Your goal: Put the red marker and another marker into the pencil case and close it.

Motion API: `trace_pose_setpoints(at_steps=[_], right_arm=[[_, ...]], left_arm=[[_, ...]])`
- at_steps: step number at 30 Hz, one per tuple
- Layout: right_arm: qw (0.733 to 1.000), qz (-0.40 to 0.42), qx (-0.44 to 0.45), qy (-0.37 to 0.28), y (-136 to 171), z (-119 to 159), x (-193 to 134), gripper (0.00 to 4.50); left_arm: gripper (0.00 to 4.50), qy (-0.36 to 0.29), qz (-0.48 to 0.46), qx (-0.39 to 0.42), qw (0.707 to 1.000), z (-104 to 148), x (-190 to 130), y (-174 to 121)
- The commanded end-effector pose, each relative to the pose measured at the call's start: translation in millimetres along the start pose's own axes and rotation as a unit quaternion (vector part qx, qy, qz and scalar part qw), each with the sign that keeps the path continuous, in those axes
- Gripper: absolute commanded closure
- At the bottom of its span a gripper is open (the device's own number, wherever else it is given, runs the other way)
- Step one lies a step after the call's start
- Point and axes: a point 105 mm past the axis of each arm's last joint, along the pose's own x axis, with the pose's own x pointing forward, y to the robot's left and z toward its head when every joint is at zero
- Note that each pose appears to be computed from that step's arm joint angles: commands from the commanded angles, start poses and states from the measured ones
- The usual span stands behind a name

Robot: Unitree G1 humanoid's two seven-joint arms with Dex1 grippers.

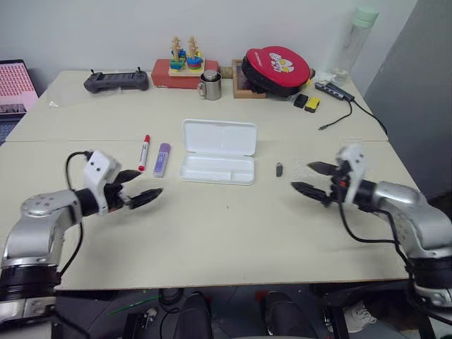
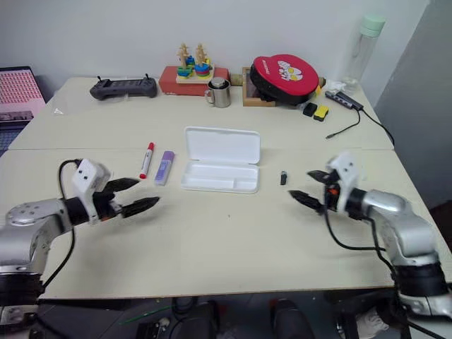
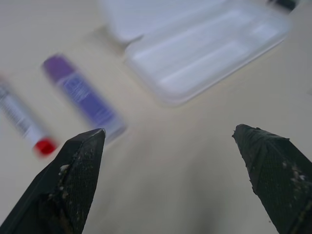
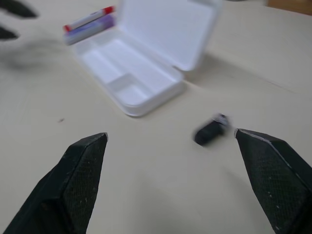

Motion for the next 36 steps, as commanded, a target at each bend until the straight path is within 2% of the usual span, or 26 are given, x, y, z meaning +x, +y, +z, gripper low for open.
trace_pose_setpoints(at_steps=[1, 5, 8, 13, 18, 19, 26, 36], right_arm=[[0.999, 0.038, -0.015, 0.003, 4, 9, 17, 0.10], [0.994, 0.087, -0.057, 0.027, 12, 14, 62, 0.10], [0.990, 0.116, -0.073, 0.038, 18, 18, 88, 0.10], [0.983, 0.148, -0.094, 0.060, 24, 17, 105, 0.10], [0.972, 0.160, -0.114, 0.131, 29, -7, 118, 0.10], [0.973, 0.151, -0.112, 0.135, 26, -8, 120, 0.47], [0.976, 0.134, -0.112, 0.127, 17, -6, 128, 1.98], [0.979, 0.132, -0.116, 0.106, 14, 2, 129, 4.46]], left_arm=[[0.00, -0.030, -0.054, 0.014, 0.998, 21, 9, -25], [0.00, -0.047, -0.055, 0.024, 0.997, 27, 24, -35], [0.00, -0.088, -0.055, 0.006, 0.995, 39, 28, -40], [0.00, -0.109, -0.037, 0.008, 0.993, 47, 31, -40], [0.00, -0.140, -0.023, 0.006, 0.990, 60, 29, -37], [0.00, -0.140, -0.021, 0.005, 0.990, 61, 28, -36], [0.00, -0.137, -0.012, 0.003, 0.990, 58, 28, -32], [0.00, -0.131, -0.015, 0.004, 0.991, 58, 28, -31]])
